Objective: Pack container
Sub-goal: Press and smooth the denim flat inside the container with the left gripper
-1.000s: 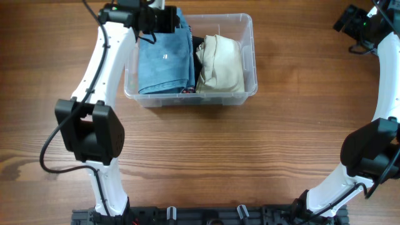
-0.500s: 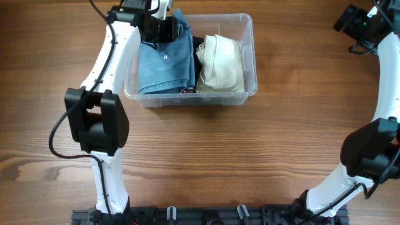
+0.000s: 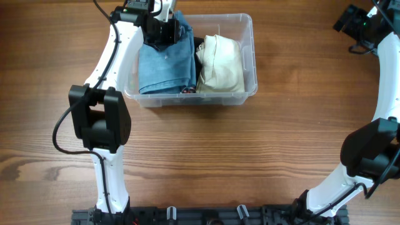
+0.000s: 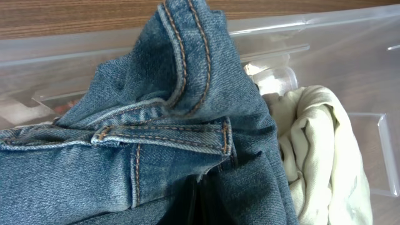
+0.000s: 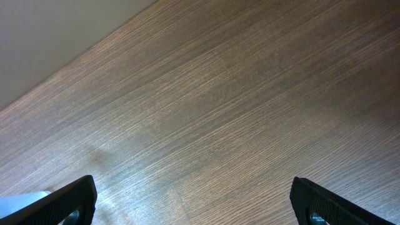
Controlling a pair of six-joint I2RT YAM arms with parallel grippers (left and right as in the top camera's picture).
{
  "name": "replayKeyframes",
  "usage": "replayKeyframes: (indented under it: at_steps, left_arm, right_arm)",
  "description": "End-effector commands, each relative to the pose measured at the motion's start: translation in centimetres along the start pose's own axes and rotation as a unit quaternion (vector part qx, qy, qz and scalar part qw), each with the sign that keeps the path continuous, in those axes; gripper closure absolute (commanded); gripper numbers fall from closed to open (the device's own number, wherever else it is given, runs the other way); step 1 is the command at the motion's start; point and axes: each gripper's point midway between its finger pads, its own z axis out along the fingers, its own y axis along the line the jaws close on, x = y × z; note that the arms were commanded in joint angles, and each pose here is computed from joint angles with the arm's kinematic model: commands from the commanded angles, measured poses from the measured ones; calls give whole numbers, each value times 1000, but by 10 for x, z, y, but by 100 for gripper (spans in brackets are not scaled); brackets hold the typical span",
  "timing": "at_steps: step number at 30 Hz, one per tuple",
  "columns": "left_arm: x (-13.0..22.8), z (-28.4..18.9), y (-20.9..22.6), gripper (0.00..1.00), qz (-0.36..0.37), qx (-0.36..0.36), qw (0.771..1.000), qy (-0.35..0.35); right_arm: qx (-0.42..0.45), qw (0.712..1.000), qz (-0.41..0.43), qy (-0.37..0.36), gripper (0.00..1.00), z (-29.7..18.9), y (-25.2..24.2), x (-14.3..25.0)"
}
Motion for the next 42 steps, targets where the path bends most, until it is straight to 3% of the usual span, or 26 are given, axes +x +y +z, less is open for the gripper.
replayKeyframes:
  at_steps: [1,5,9,16,27,37,42]
  left_arm:
    - [-15,-32,-17,96,20,-2,999,-32]
    - [-37,-96,-46,95,45,5,995,-93]
    - [-21,-131,-58,96,40,4,996,-82]
    - [52,-110,-49,96,-14,-3,998,67]
    - [123,-65,-37,96,-43,-3,984,173]
    - [151,-38,-21,92,-49,-8,980,191]
    - [140,-45,-23,87,-44,-6,984,170]
  right_arm:
    - [2,1000,0,-7,0,-4,0,-2]
    - [2,1000,0,-7,0,-4,0,-2]
    - [2,1000,0,-7,0,-4,0,-2]
    - [2,1000,0,-7,0,-4,0,-2]
    - [2,1000,0,-7,0,-4,0,-2]
    - [2,1000,0,-7,0,-4,0,-2]
    - [2,1000,0,-7,0,-4,0,-2]
